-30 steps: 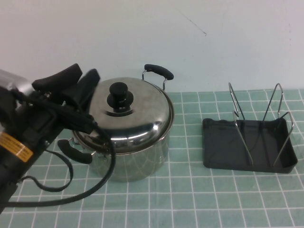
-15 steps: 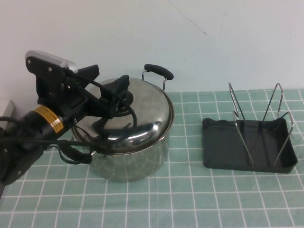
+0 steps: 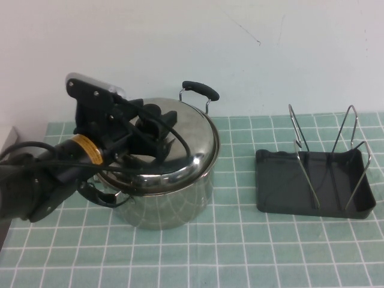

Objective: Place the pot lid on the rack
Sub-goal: Open the pot, then hand over the pot lid

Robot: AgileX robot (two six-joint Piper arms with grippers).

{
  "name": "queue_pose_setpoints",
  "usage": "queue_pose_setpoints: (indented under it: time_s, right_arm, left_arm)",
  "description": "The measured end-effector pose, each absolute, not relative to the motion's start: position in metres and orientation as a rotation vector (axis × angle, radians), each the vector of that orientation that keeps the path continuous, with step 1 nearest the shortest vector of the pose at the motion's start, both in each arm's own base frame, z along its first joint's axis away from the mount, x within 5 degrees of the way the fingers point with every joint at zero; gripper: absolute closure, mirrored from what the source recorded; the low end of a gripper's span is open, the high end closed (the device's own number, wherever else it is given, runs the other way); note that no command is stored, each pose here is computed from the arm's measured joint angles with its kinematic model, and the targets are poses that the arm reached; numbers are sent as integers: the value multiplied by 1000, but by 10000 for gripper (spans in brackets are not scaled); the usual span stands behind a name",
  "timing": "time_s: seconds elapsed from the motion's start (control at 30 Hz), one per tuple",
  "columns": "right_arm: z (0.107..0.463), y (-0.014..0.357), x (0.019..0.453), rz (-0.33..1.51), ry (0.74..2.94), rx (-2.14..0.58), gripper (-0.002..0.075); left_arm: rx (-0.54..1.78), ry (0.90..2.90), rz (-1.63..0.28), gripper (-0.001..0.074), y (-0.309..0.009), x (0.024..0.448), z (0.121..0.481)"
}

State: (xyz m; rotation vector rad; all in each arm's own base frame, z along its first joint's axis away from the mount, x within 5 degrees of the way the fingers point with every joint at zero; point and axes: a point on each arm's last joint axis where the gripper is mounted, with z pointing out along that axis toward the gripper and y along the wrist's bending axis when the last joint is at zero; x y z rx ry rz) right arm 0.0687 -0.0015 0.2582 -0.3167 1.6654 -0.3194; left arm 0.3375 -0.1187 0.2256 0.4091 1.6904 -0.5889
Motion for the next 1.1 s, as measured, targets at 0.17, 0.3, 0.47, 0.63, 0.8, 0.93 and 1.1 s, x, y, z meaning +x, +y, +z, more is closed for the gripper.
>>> queue_pose_setpoints:
  time_s: [0.17, 0.3, 0.47, 0.63, 0.8, 0.93, 1.1]
  right_arm:
    - [258, -2, 69, -319, 1668, -317, 727]
    - [258, -2, 69, -319, 1668, -317, 727]
    - [260, -2, 69, -319, 1652, -312, 727]
    - [271, -1, 69, -301, 1575, -271, 727]
    - [311, 2, 60, -191, 1519, -197, 727]
    - [355, 14, 46, 89, 1501, -127, 727]
    - [381, 46, 41, 468, 1488, -340, 727]
  left_arm:
    - [414, 1704, -593, 335, -127, 342, 223]
    - [410, 1702, -594, 410, -127, 342, 222]
    - [418, 1663, -618, 410, -129, 342, 225]
    - [425, 1524, -672, 410, -131, 334, 249]
    - [406, 1233, -749, 411, -127, 309, 311]
    - [342, 1070, -838, 411, -125, 286, 350]
    - [348, 929, -950, 411, -143, 258, 387]
